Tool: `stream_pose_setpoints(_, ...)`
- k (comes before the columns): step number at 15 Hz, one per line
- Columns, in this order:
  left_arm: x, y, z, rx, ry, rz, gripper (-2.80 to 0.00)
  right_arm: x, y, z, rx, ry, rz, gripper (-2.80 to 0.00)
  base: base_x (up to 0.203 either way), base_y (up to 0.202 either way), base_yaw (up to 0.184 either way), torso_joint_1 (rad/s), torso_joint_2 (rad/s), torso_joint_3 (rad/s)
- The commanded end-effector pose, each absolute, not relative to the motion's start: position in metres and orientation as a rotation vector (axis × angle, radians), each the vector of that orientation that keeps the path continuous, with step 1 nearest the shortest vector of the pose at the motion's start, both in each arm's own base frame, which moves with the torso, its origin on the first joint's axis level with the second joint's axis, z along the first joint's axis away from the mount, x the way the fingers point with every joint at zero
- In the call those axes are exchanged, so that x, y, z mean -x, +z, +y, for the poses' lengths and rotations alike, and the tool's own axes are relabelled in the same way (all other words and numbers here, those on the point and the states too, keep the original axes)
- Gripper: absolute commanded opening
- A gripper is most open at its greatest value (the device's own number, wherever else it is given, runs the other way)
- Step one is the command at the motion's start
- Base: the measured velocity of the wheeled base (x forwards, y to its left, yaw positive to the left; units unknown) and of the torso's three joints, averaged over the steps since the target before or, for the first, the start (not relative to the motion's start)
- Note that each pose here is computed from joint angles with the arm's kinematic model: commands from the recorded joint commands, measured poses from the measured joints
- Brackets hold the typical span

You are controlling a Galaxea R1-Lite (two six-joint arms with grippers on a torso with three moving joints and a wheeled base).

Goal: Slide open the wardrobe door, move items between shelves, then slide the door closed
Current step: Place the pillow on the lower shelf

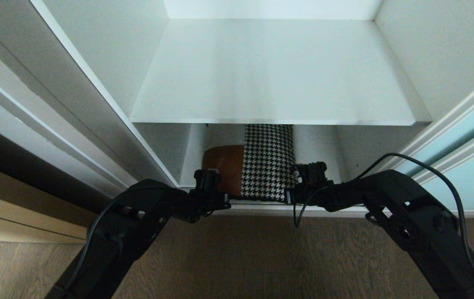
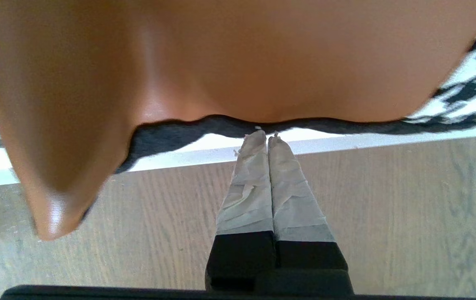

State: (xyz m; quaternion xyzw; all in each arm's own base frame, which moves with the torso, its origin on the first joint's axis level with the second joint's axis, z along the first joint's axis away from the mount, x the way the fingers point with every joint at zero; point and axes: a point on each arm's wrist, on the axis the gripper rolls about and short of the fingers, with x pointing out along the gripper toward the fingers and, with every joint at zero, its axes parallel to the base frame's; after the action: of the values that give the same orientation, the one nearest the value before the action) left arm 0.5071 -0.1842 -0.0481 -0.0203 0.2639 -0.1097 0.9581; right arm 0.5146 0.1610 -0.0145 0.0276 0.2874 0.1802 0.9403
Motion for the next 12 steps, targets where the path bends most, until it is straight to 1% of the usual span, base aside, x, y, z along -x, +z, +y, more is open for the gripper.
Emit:
stream_pose_setpoints(1, -0.5073, -0.0497, -0.1838, 0.041, -0.215, 0.535, -2.8, -0.5151, -0.0121, 0.1607, -0.059, 0.368, 0.576, -2.8, 0.0, 0.0, 0.0, 0.0, 0.0, 0.0)
stream_pose_setpoints(6, -0.5072, -0.0505, -0.1837, 0.038, -0.212, 0.533, -2.8, -0.515, -0.0174, 0.1615, -0.058, 0.372, 0.584, -2.8, 0.0, 0.0, 0.0, 0.0, 0.0, 0.0)
stream_pose_setpoints(12, -0.5088, -0.0518, -0.1842, 0.032, -0.213, 0.526, -2.8, -0.5159, -0.0141, 0.1588, -0.064, 0.382, 0.579, -2.8, 0.0, 0.0, 0.0, 0.0, 0.0, 0.0)
